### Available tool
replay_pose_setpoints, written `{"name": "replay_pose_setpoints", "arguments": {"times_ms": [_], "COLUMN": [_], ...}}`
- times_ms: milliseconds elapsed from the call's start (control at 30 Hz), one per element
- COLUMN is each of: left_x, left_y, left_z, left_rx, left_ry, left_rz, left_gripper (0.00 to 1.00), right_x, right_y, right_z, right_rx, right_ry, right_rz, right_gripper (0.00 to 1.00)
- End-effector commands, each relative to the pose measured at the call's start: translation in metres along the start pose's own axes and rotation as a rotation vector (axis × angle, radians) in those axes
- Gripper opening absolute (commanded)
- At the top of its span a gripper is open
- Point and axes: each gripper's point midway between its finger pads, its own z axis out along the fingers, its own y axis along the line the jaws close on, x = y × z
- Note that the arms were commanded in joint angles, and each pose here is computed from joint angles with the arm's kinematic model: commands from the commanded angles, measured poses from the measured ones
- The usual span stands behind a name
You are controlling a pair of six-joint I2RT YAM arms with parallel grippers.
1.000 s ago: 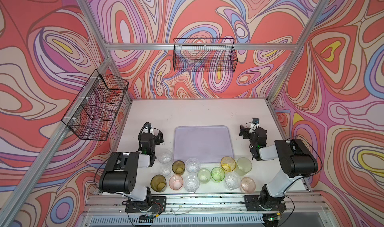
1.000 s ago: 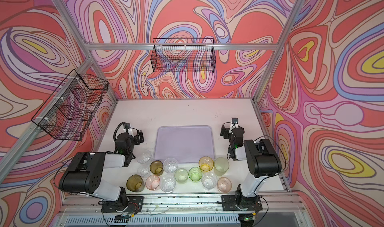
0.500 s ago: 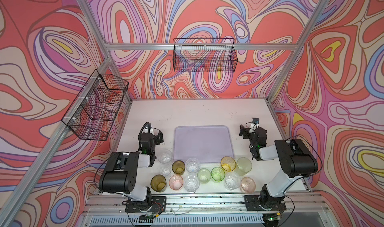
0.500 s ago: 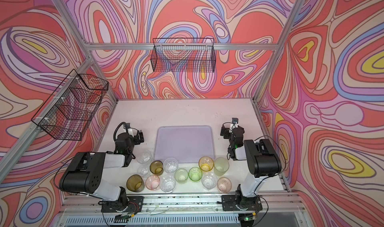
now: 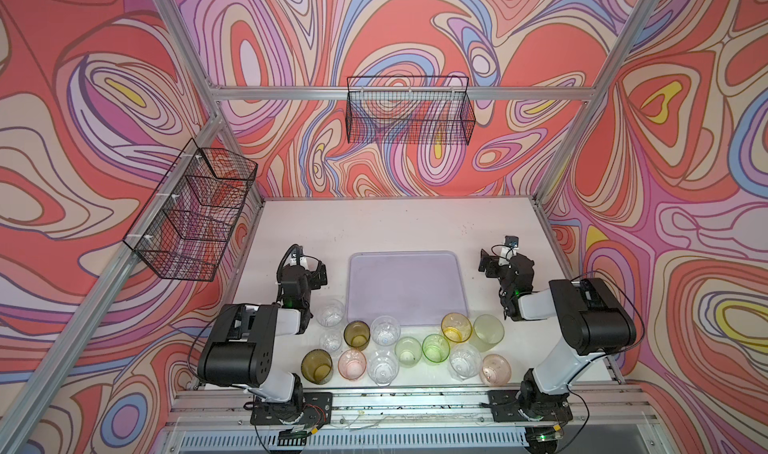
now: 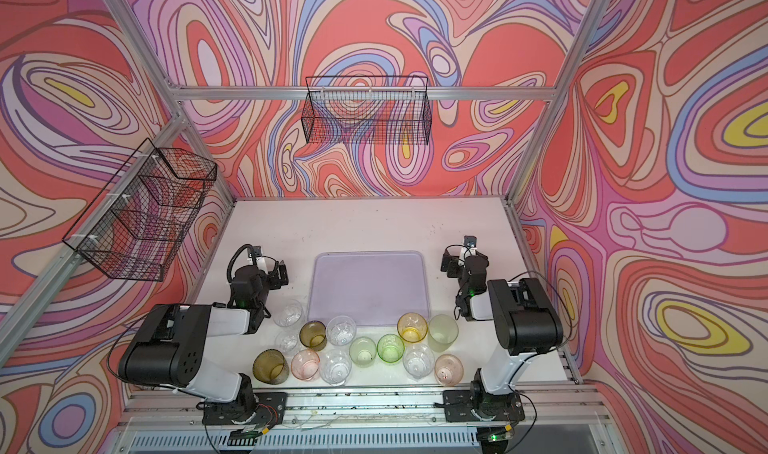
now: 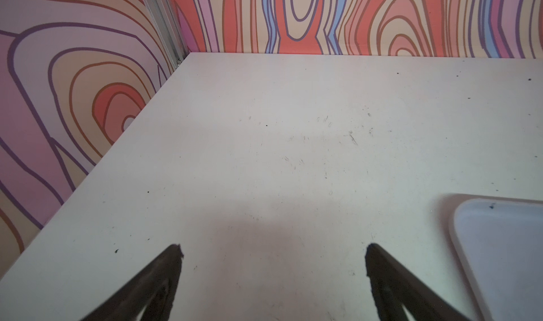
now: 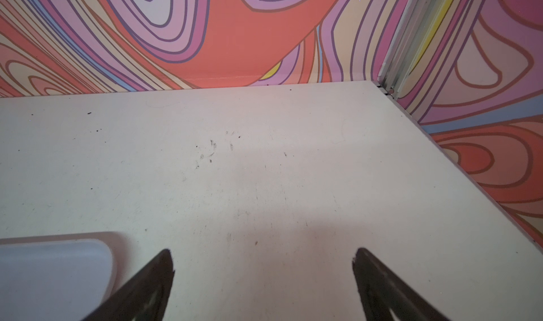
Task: Place the glasses into the tray
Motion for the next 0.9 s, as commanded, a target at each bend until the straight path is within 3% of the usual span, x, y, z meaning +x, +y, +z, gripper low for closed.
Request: {"name": "replay_pose_setpoints", "arguments": {"times_ms": [0,533,767,867], "left_x": [-0.003,-0.011,-0.039,-0.061], "left_y": [-0.003,0.002,0.026,0.032], "left_z": [0.002,-0.002,-0.018,-0.031], "left_rx": [0.010,-0.021,-0.193,-0.245], "left_ry": [-0.009,-0.008,0.002,0.024], "left_rz": [0.018,0.007,-0.016,-0.129], "left_gripper": [1.00,1.00,1.00,1.00], "right_x": [0.000,-0.016,-0.057,-0.072], "right_y": [-0.003,0.000,-0.001,0.001], "right_z": [-0.001,-0.005,-0.018,-0.025], "right_rx": [0.007,-0.004,0.023,0.034], "right_ry": [-0.004,0.002,0.012,0.044], "right_rz": [-0.002,-0.013,0.008,0.018], "right_gripper": [0.99,0.98,0.98,0.98]}}
